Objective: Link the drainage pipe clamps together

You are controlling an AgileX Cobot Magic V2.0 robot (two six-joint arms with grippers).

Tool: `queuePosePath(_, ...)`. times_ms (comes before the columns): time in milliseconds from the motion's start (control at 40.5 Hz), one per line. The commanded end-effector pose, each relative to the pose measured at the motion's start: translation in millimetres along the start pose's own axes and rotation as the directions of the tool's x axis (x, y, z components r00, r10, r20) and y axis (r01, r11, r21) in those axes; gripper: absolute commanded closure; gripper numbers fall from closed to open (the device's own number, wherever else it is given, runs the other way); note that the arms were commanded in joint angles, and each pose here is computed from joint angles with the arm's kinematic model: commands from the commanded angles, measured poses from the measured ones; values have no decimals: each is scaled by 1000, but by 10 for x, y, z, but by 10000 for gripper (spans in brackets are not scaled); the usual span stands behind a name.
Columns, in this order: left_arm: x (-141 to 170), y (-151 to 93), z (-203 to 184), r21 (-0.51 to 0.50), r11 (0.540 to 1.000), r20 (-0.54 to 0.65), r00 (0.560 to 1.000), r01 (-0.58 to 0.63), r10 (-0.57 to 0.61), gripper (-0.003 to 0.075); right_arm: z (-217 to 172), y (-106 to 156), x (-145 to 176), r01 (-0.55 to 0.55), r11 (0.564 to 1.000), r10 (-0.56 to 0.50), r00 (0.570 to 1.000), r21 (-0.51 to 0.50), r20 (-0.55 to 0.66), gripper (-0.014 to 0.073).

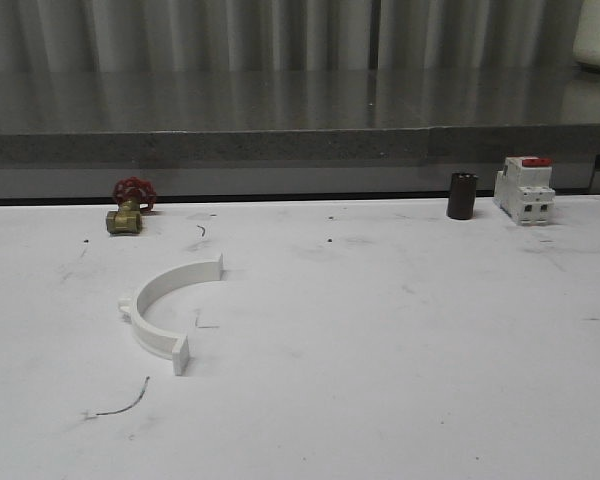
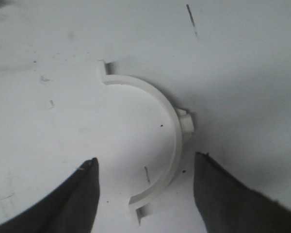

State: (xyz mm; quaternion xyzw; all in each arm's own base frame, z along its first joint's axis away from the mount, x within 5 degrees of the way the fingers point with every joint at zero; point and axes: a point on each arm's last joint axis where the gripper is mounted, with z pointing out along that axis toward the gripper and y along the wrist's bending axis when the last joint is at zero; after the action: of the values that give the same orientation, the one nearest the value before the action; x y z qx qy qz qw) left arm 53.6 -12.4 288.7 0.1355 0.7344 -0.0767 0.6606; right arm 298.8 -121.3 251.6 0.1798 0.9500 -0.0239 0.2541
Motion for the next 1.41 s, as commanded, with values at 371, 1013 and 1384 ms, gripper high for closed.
queuePosePath(371,-141,-9,-17,18,1000,87,996,-6,4,741,587,-291,-345,64,998,-63,985,3,-163,146)
queuePosePath(1013,-141,-9,-17,18,1000,87,996,-6,4,741,820,-290,-264,70,997,-74,967,-26,-242,415)
queuePosePath(1384,-141,-9,-17,18,1000,87,996,-6,4,741,472,-213,-409,64,997,-69,981,-37,-179,460)
